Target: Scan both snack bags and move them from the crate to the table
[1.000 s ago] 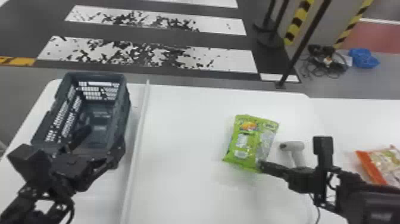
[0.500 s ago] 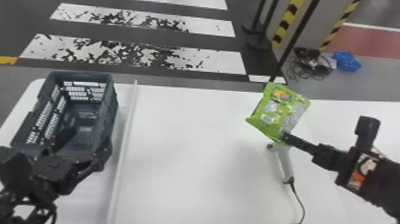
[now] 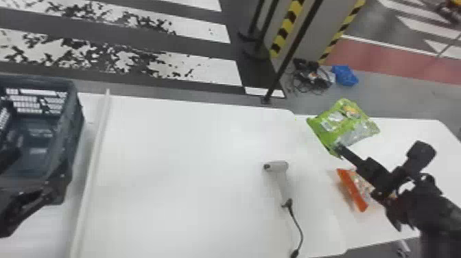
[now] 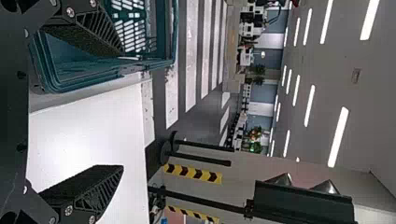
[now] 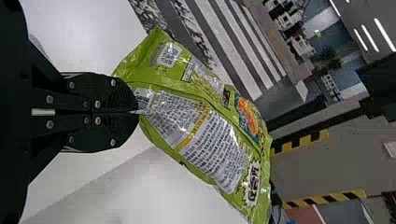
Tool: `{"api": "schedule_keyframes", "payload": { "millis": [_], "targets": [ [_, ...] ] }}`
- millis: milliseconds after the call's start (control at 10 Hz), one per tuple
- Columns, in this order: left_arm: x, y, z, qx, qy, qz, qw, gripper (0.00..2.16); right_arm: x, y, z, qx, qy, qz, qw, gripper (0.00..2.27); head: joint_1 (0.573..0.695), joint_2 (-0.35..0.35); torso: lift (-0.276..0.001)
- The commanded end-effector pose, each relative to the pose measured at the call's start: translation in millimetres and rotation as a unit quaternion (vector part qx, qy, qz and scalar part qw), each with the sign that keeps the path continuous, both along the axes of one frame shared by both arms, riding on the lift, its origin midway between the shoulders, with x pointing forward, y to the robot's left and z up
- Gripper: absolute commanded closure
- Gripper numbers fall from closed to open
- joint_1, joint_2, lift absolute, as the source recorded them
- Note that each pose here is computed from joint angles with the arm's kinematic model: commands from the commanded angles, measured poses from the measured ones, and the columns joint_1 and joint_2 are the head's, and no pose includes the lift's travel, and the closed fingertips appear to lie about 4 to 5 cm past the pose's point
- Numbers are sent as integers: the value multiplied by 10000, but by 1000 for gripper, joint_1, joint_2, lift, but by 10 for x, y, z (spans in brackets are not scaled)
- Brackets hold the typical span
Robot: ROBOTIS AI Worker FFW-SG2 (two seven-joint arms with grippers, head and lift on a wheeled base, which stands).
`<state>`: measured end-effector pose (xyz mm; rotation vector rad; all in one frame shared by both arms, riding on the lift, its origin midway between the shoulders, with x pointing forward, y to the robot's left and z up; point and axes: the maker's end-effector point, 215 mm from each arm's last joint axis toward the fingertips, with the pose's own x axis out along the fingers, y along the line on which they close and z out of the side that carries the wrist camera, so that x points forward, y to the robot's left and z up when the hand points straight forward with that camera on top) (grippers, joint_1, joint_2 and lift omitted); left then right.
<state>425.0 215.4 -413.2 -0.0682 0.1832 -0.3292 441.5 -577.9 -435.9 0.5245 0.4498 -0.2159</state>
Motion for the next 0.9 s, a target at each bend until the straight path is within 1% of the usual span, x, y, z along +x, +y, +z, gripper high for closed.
{"api": "schedule_keyframes", "payload": {
  "millis": [0, 100, 200, 300, 400, 500, 600, 700, 800],
  "targets": [
    [4, 4, -5, 1, 4, 3, 10000, 151, -138, -466, -134, -63, -17, -557, 9984, 2253, 695, -350, -37],
    [7, -7, -9, -8, 13, 0, 10000, 151, -242, -664, -264, -138, 139, -845, 9962, 2250, 695, -350, -37],
    [18, -16, 3, -12, -1, -7, 10000, 151, -342, -760, -442, -159, 351, -1026, 9940, 2246, 695, -350, -37],
    [15, -15, -5, -6, 6, -16, 10000, 151, -417, -827, -590, -282, 579, -1225, 9904, 2142, 695, -350, -37],
    [13, -23, -6, -9, 8, -23, 10000, 151, -477, -889, -707, -413, 717, -1398, 9867, 1825, 695, -350, -37],
    [15, -23, 1, -3, 1, -28, 10000, 151, -498, -885, -805, -448, 826, -1408, 9856, 664, 695, -350, -37],
    [16, -17, 2, -3, 1, -23, 10000, 151, -511, -893, -849, -540, 949, -1479, 9830, -2, 695, -350, -37],
    [11, -32, 10, -9, -4, -40, 10000, 151, -505, -899, -854, -592, 940, -1551, 9816, -2, 695, -350, -37],
    [6, -45, 18, -14, -10, -50, 10000, 151, -502, -965, -751, -800, 727, -1686, 9797, 43, 695, -350, -37]
  ]
}}
